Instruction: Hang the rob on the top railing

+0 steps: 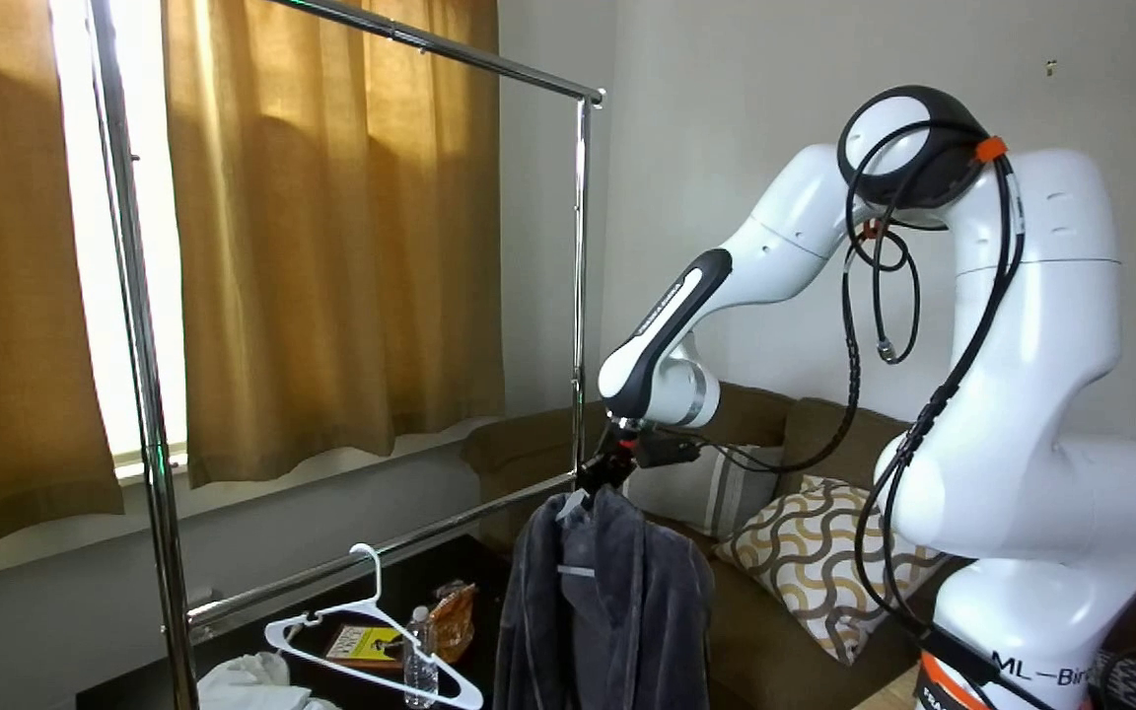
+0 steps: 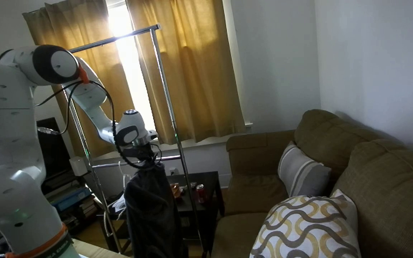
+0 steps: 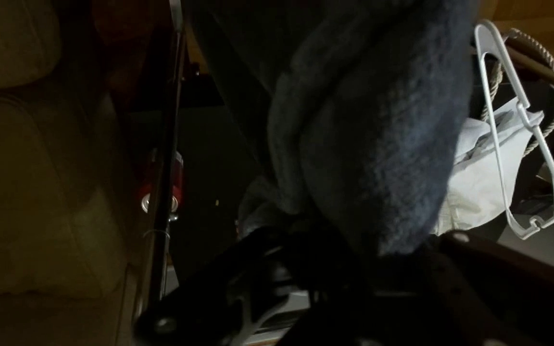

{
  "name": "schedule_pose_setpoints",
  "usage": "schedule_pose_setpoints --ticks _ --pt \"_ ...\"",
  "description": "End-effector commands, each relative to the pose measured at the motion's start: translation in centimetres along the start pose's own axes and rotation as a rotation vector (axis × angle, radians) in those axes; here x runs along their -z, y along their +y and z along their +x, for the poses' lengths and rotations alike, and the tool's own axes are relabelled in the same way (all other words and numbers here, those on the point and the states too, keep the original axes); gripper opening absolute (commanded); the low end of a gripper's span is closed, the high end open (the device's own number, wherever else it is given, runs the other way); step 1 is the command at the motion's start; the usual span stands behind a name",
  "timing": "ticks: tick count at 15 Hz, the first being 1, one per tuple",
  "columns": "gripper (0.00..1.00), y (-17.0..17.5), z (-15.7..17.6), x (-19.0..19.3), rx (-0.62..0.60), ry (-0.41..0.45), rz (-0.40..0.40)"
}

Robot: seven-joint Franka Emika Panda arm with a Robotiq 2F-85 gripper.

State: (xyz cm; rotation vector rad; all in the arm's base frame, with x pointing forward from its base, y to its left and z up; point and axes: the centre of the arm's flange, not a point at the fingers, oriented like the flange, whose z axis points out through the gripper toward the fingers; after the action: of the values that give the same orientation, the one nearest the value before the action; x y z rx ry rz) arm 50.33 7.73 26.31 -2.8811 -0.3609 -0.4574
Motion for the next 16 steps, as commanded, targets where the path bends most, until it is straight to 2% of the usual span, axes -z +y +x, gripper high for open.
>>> schedule_pose_setpoints --ticks 1,9,15,16 --pt "0.04 -0.8 -1.7 4.2 -0.069 -0.038 -0.015" --pt "0.04 -2.7 -2.0 9.4 -0.108 0.010 -0.051" --pt "0.04 -2.9 -1.4 12.7 -0.074 0.037 -0.053" --pt "0.15 -2.7 -0.5 10.2 -0.086 0.026 -0.034"
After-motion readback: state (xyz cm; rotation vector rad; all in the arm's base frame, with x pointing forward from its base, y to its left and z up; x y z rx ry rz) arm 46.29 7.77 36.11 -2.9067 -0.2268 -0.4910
